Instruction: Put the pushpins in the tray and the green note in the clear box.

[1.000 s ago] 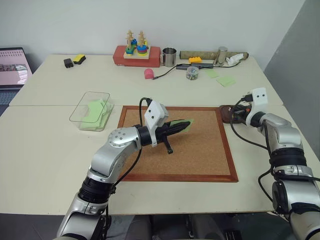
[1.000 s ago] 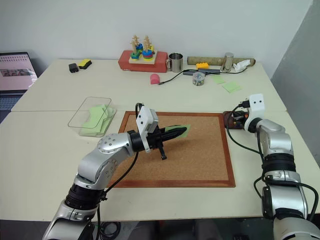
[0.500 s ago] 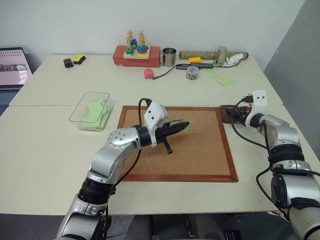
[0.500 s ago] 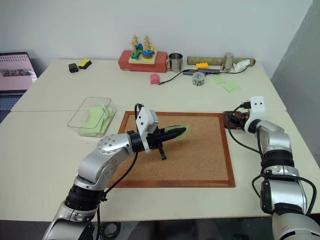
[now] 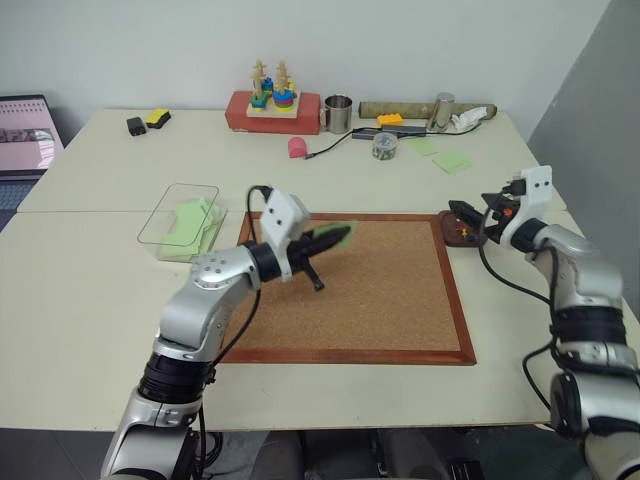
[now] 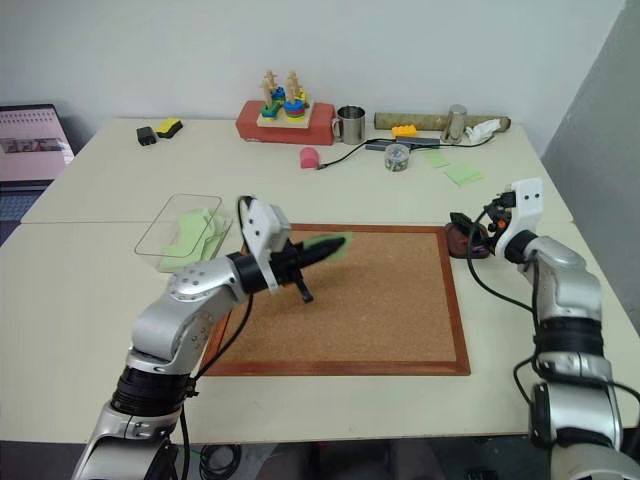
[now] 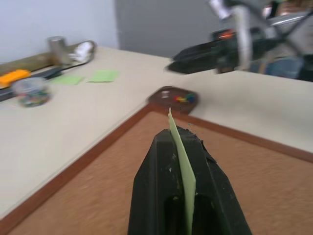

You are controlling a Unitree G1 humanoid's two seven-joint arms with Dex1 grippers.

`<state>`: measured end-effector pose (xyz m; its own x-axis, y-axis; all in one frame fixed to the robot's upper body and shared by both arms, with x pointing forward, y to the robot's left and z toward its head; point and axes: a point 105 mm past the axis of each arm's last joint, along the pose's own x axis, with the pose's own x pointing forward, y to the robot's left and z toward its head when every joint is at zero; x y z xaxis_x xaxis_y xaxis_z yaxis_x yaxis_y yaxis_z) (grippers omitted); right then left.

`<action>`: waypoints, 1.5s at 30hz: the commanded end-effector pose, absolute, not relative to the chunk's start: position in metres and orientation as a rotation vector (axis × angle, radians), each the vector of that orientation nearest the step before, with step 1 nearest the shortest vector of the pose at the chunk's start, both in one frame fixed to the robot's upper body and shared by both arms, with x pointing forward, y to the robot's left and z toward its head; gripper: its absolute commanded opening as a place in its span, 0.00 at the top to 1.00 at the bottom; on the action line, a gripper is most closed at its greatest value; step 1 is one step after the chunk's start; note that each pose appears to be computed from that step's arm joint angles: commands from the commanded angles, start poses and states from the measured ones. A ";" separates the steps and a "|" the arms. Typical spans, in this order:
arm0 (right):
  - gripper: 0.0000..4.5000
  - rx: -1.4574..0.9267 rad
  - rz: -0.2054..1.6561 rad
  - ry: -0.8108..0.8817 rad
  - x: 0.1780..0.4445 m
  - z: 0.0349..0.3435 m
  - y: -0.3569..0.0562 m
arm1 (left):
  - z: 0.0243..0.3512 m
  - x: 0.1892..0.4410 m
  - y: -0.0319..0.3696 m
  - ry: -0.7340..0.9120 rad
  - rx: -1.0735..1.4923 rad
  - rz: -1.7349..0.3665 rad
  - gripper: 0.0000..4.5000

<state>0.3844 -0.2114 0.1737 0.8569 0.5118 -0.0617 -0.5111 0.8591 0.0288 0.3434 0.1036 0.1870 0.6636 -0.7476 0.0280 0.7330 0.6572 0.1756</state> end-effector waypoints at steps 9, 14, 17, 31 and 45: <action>0.01 -0.007 1.202 -0.143 0.285 0.254 -0.062 | 0.231 0.387 0.282 -0.214 0.276 0.126 1.00; 0.01 0.028 1.274 -0.178 0.276 0.270 -0.043 | 0.219 0.392 0.305 -0.171 0.205 0.229 1.00; 0.00 0.028 1.276 -0.174 0.277 0.270 -0.040 | 0.212 0.394 0.304 -0.164 0.140 0.225 0.91; 0.00 -0.003 1.172 -0.138 0.292 0.254 -0.053 | 0.219 0.393 0.282 -0.188 0.132 0.086 0.31; 0.00 -0.177 0.964 0.075 0.308 0.192 -0.129 | 0.173 0.318 0.168 0.143 0.301 -0.834 0.01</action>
<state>0.3128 -0.1221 0.1822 0.5687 0.8057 -0.1655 -0.8221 0.5635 -0.0819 0.3310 0.1726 0.1648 0.7253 -0.6503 -0.2260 0.6875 0.7013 0.1886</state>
